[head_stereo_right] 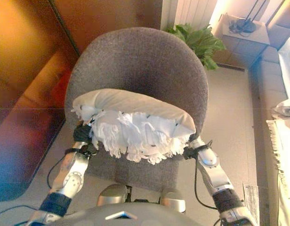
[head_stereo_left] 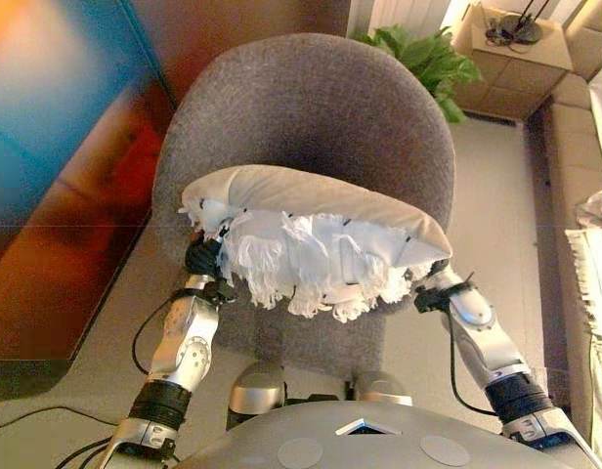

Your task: Pick up the cushion and take it to the sofa

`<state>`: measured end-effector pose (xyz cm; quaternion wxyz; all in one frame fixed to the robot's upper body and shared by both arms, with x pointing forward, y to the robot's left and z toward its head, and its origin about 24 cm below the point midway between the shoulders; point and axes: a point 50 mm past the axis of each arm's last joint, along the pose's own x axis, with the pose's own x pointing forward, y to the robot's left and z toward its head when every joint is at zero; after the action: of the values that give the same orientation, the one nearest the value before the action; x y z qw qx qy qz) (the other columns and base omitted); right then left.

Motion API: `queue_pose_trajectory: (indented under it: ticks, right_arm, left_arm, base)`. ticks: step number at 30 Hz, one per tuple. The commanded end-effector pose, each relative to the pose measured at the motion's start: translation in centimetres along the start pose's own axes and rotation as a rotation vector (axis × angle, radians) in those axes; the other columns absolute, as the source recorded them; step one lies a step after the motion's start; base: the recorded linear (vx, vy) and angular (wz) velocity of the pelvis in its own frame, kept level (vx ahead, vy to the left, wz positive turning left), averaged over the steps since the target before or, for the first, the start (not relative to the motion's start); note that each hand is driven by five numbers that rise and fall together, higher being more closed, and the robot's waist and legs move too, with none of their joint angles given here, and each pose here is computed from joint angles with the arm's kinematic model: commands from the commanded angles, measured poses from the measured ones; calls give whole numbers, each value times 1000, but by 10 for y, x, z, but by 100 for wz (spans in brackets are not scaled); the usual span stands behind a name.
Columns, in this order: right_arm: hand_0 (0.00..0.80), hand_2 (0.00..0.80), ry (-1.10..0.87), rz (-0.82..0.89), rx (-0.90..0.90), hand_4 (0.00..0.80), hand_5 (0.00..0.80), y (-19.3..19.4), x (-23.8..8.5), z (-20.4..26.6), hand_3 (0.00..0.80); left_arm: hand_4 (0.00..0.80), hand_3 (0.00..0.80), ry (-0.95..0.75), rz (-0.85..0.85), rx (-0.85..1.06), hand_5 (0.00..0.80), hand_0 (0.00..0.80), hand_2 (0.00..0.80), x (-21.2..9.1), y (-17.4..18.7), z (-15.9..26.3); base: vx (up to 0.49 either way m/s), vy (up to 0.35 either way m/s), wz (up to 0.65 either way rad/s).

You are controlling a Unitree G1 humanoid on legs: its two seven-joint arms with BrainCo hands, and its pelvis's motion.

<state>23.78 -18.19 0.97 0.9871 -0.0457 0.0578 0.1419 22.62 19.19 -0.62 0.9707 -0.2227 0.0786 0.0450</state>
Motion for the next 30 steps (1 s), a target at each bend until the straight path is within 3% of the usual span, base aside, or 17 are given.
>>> queue_pose_trajectory:
  ticks: [1, 8, 20, 24, 25, 26, 27, 28, 29, 30]
  right_arm:
    - [800, 800, -213, 97, 48, 800, 800, 20, 25, 38, 800]
    - [800, 800, -132, 28, 61, 800, 800, 23, 52, 35, 800]
    - [800, 800, 138, 0, 167, 800, 800, 22, 122, 40, 800]
    - [800, 800, 190, -61, 182, 800, 800, 3, 140, 57, 800]
    - [800, 800, 192, -78, 171, 800, 800, 1, 142, 62, 800]
    - [800, 800, 181, -90, 155, 800, 800, -4, 147, 72, 800]
    - [800, 800, 174, -107, 131, 800, 800, -9, 151, 82, 800]
    - [536, 536, 169, -116, 109, 536, 536, -13, 153, 89, 536]
    - [0, 0, 164, -122, 91, 0, 0, -15, 154, 95, 0]
    - [0, 0, 159, -134, 68, 0, 0, -21, 155, 100, 0]
  left_arm:
    - [800, 800, -91, -201, 50, 800, 800, 800, 24, -51, 16]
    - [800, 800, -55, -203, 95, 800, 800, 800, 40, -63, 10]
    - [800, 800, 92, -33, 130, 800, 800, 800, 91, -104, -3]
    - [800, 800, 131, 42, 151, 800, 800, 800, 111, -114, 9]
    - [668, 668, 150, 45, 165, 668, 668, 668, 115, -116, 12]
    - [282, 282, 165, 46, 167, 282, 282, 282, 122, -119, 18]
    - [0, 0, 196, 47, 162, 0, 0, 0, 128, -123, 24]
    - [0, 0, 212, 49, 148, 0, 0, 0, 132, -125, 27]
    - [0, 0, 207, 58, 136, 0, 0, 0, 135, -125, 32]
    - [0, 0, 176, 81, 154, 0, 0, 0, 138, -125, 41]
  base:
    - [46, -20, 6]
    - [55, -8, 13]
    - [33, -10, 2]
    - [-133, 20, 5]
    - [-160, 42, 10]
    - [-171, 52, 13]
    - [-176, 65, 11]
    - [-125, 72, 8]
    - [-67, 79, 3]
    - [-35, 72, 1]
